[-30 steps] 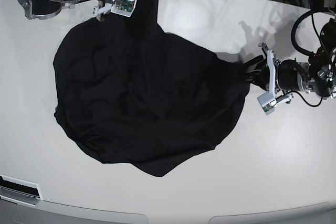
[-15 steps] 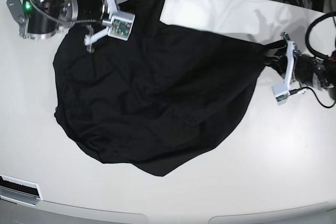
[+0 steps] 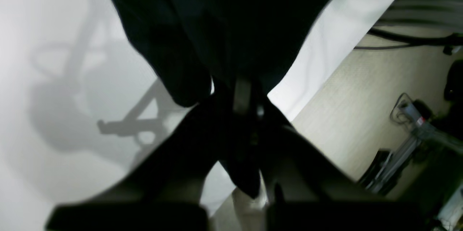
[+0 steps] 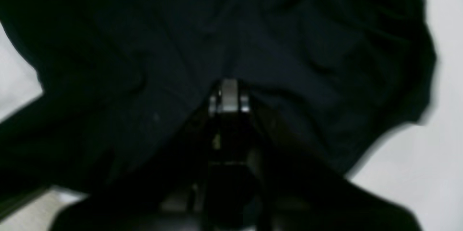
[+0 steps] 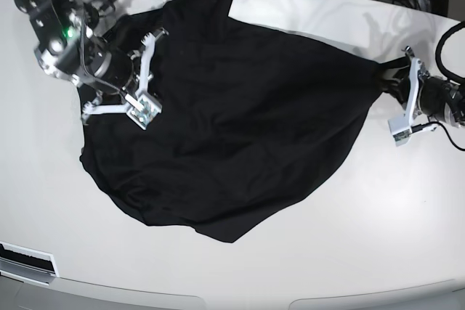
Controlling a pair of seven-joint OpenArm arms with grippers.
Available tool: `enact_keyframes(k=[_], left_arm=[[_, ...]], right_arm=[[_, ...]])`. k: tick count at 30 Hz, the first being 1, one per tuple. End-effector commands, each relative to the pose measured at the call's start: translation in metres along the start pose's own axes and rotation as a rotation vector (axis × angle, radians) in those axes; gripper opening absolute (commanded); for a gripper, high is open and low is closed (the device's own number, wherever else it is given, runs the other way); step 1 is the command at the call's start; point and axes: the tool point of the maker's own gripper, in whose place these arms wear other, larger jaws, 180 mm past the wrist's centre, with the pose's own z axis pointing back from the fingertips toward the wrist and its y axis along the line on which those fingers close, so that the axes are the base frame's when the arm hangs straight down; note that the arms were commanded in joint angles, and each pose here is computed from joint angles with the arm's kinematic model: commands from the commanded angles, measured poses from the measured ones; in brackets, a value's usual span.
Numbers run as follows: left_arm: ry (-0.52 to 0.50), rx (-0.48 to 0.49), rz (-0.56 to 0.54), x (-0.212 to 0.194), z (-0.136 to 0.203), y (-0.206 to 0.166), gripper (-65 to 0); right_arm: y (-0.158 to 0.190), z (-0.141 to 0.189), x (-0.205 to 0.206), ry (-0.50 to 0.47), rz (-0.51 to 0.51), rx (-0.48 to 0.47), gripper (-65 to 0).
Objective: Layout the t-shirt on the table in an organized manner, then fold the t-shirt properly
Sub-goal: 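Release the shirt with the left gripper and reach into the bunched fabric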
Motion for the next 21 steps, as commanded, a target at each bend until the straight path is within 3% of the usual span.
enact_keyframes(k=[1,6,7,10,12,18,21], left_arm=[[-0.058,0.001,-0.009,0.014,0.009,0.002,-65.0],[-0.103,-0.044,-0.013,0.022,0.011,-0.007,-65.0],[-0.111,-0.052,-0.010,0.023,0.011,-0.008,-61.4],[-0.129,-0.076,0.000,0.026,0.011,-0.012,-32.5],[-0.138,-0.086,0.004,0.028,0.012,-0.014,-23.2],[-0.157,-0.065,-0.011,0.037,0.019,-0.007,-23.0],[-0.155,-0.006,-0.019,0.045,0.027,0.006,-23.0]], right_arm=[[-0.008,-0.003,0.010,-0.035,0.004,-0.007,-65.0],[-0.020,-0.035,0.004,0.009,-0.031,0.022,-65.0],[-0.024,-0.040,-0.001,0.029,-0.044,0.018,-65.0],[-0.036,-0.053,-0.026,0.105,-0.092,0.004,-65.0],[-0.043,-0.058,-0.048,0.183,-0.107,-0.025,-65.0],[-0.069,-0.044,-0.100,0.417,-0.184,-0.177,-65.0],[-0.082,-0.029,-0.123,0.523,-0.246,-0.268,-65.0]])
